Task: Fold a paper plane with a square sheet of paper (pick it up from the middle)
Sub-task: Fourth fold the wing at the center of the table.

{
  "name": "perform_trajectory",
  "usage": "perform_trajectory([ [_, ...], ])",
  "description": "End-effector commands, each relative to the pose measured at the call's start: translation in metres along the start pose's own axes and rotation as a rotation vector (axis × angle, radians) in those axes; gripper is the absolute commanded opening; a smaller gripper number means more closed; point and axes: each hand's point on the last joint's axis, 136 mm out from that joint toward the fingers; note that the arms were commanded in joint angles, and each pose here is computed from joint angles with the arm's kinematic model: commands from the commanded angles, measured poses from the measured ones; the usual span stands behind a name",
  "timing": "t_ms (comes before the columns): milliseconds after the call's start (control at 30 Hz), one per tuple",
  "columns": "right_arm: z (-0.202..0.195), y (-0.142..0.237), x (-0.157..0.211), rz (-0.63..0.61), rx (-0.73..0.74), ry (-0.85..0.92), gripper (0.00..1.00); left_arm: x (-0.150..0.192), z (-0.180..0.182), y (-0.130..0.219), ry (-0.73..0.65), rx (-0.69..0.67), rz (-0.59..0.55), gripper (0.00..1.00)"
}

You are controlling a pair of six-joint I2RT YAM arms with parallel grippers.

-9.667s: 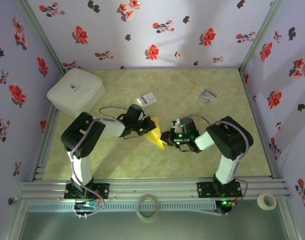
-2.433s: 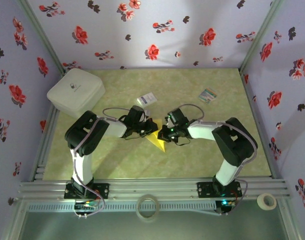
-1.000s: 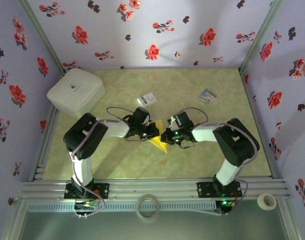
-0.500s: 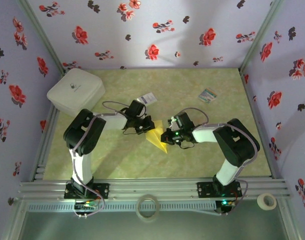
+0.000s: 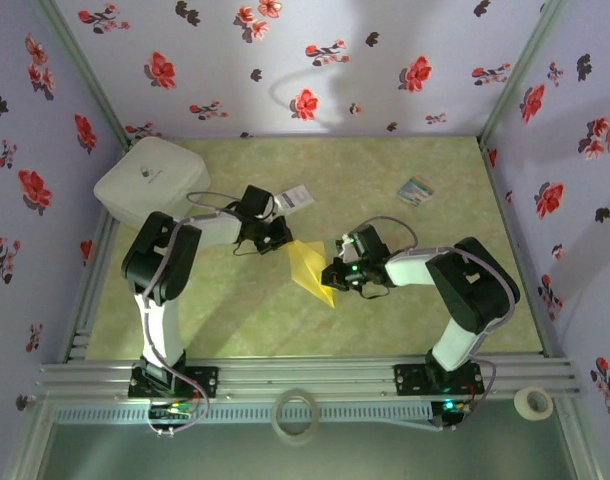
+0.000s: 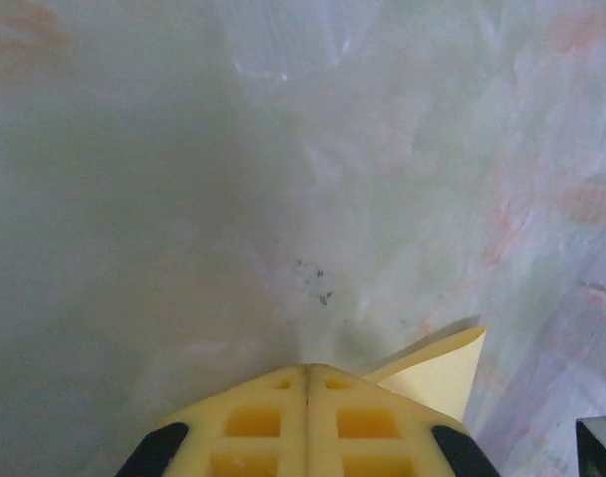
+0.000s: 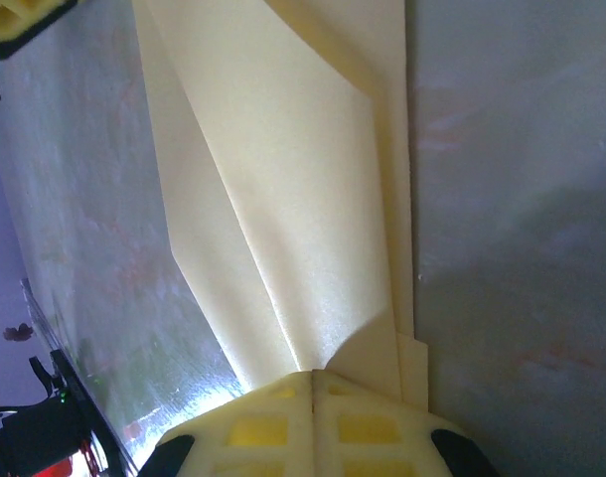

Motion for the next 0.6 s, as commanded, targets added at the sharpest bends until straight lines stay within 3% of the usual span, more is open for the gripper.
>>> perform_trajectory([
  [0, -0.037, -0.003, 0.047, 0.144, 0.108, -0.103, 0.0, -0.002, -0.003, 0.009, -0.025, -0.02, -0.012, 0.02],
  [267, -0.038, -0.002, 0.047, 0.152, 0.121, -0.094, 0.0, 0.016, -0.029, 0.035, -0.08, 0.068, -0.052, 0.02],
  [567, -0.039, -0.002, 0.047, 0.15, 0.131, -0.095, 0.0, 0.054, -0.04, 0.004, -0.119, 0.165, 0.063, 0.02],
])
Point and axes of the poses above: each hand's point on the last joint's axis, 136 mm out from that joint toward the fingers, its own y axis back along the fingers, its own z axis along the line the jaws close on, x = y × z, and after that the axes turned 6 degrees about y, right-handed
